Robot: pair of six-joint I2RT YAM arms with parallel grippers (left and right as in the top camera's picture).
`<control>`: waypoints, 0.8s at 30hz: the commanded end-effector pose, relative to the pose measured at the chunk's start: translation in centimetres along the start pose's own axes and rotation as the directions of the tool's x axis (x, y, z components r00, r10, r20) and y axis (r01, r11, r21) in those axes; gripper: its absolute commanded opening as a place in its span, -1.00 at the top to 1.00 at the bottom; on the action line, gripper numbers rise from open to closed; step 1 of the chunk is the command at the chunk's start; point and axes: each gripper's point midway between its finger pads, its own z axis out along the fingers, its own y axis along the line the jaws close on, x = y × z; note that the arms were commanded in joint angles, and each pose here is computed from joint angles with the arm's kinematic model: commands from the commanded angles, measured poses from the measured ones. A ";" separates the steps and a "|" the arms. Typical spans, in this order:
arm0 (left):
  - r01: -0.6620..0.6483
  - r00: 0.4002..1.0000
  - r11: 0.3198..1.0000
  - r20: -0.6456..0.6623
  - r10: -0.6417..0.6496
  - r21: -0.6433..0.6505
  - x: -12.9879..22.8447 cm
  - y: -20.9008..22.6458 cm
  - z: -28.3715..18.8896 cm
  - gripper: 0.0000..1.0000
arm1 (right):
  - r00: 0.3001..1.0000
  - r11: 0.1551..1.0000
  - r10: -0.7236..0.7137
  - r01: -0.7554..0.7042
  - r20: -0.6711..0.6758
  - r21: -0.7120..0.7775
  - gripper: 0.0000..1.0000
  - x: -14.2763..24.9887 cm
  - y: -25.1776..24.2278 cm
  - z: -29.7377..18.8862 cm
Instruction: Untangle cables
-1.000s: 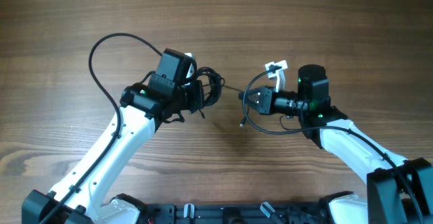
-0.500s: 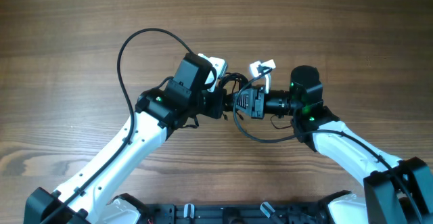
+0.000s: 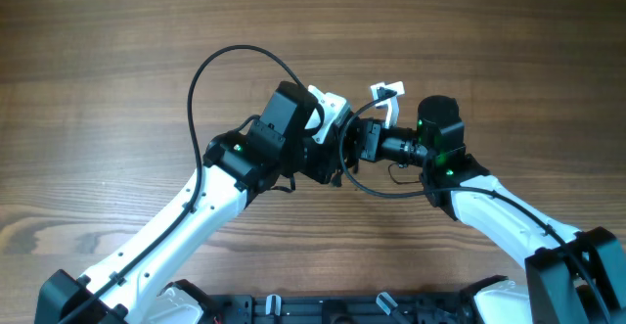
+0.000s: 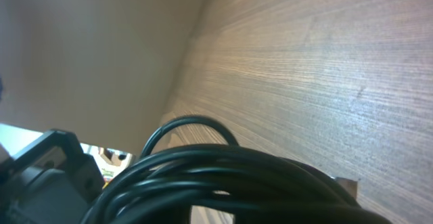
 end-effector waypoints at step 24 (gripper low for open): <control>0.382 0.911 0.894 0.065 -0.407 0.235 -4.2 2.0 -3.8 0.92 | 0.928 0.929 -0.366 0.362 -0.063 -0.075 -0.43 0.4 -2.6 -4.5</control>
